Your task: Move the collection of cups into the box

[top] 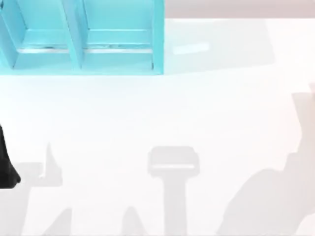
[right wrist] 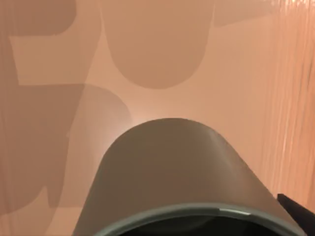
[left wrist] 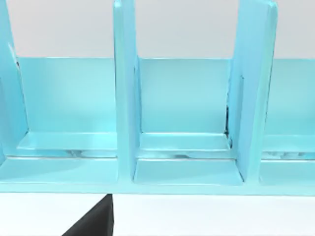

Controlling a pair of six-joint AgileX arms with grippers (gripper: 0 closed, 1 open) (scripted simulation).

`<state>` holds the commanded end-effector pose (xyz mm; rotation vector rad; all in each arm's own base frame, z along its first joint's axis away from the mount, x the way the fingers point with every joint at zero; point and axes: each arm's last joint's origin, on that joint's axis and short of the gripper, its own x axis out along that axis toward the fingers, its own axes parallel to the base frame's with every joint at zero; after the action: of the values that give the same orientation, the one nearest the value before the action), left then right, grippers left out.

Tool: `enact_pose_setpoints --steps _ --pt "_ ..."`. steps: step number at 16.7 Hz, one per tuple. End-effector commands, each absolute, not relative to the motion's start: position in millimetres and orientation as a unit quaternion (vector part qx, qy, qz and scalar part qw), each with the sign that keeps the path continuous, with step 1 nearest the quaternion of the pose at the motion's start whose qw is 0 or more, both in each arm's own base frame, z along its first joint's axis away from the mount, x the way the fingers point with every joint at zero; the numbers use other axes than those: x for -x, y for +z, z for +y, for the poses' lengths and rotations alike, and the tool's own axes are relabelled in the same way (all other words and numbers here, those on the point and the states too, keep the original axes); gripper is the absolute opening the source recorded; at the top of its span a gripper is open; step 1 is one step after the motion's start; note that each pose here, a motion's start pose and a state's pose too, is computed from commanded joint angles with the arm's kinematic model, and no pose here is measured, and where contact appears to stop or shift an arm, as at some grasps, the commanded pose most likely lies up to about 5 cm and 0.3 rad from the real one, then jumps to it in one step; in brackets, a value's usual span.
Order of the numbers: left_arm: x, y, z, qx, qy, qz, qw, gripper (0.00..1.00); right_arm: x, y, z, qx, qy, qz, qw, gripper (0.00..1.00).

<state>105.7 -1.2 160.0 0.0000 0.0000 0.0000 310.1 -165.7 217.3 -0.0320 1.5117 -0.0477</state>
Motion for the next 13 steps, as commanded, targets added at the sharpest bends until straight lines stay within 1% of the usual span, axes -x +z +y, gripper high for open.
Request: enact_pose_setpoints --steps 13 --pt "-105.7 160.0 -1.2 0.000 0.000 0.000 1.000 1.00 -310.1 217.3 -165.7 0.015 -0.022 0.686 0.727 0.98"
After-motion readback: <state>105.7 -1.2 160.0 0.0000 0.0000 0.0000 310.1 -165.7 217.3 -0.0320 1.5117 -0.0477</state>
